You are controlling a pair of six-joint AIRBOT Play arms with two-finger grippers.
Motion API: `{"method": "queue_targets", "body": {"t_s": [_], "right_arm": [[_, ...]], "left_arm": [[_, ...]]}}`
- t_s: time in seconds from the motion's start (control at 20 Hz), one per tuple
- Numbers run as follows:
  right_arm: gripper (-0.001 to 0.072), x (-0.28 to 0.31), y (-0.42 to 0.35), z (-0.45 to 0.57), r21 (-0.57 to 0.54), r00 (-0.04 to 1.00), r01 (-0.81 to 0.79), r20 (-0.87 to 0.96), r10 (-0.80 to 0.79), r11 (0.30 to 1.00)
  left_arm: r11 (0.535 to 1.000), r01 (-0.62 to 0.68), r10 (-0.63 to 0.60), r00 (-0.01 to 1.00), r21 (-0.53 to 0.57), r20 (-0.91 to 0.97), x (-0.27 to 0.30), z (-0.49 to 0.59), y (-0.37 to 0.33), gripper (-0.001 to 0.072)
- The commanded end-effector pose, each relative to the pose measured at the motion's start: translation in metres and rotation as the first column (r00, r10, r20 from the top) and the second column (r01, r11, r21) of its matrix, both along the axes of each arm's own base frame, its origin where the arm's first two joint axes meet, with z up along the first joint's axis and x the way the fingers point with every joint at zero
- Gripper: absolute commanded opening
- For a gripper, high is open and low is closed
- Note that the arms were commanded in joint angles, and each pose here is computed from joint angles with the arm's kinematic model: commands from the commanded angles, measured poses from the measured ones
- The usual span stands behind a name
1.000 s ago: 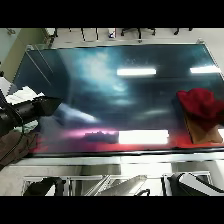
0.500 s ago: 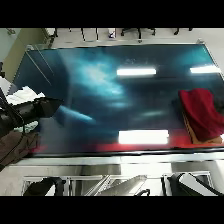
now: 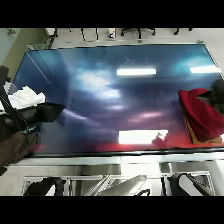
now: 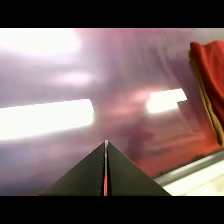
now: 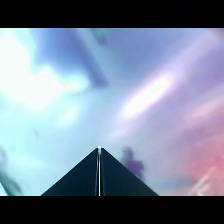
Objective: Fold the shirts.
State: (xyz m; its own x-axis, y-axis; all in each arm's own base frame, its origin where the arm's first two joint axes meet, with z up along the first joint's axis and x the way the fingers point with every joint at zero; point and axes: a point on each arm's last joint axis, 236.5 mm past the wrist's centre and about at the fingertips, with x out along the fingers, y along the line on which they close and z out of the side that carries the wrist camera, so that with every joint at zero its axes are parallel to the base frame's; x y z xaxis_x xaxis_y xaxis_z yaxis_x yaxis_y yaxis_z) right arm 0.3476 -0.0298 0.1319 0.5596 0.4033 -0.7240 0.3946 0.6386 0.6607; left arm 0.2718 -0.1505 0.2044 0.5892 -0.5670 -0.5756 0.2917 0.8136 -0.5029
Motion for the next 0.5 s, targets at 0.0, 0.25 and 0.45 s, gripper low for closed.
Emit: {"method": "queue_targets", "body": {"t_s": [0.0,0.25,0.45], "right_arm": [[0.0022,-0.023,0.092,-0.026,-0.07,0.964,-0.254,0.067,0.258,0.965],[0.0024,-0.083,0.179,-0.091,-0.092,0.901,-0.414,0.101,0.422,0.906],[0.0023,-0.095,0.197,-0.096,-0.073,0.878,-0.463,0.097,0.468,0.883]], "left_arm": [[0.999,0.001,-0.005,0.995,-0.044,-0.099,-0.025,-0.04,-0.005,0.0014],[0.998,-0.04,0.029,0.982,-0.056,-0.189,-0.065,-0.104,0.001,0.0014],[0.997,-0.046,0.035,0.984,-0.061,-0.175,-0.074,-0.11,0.003,0.0014]]}}
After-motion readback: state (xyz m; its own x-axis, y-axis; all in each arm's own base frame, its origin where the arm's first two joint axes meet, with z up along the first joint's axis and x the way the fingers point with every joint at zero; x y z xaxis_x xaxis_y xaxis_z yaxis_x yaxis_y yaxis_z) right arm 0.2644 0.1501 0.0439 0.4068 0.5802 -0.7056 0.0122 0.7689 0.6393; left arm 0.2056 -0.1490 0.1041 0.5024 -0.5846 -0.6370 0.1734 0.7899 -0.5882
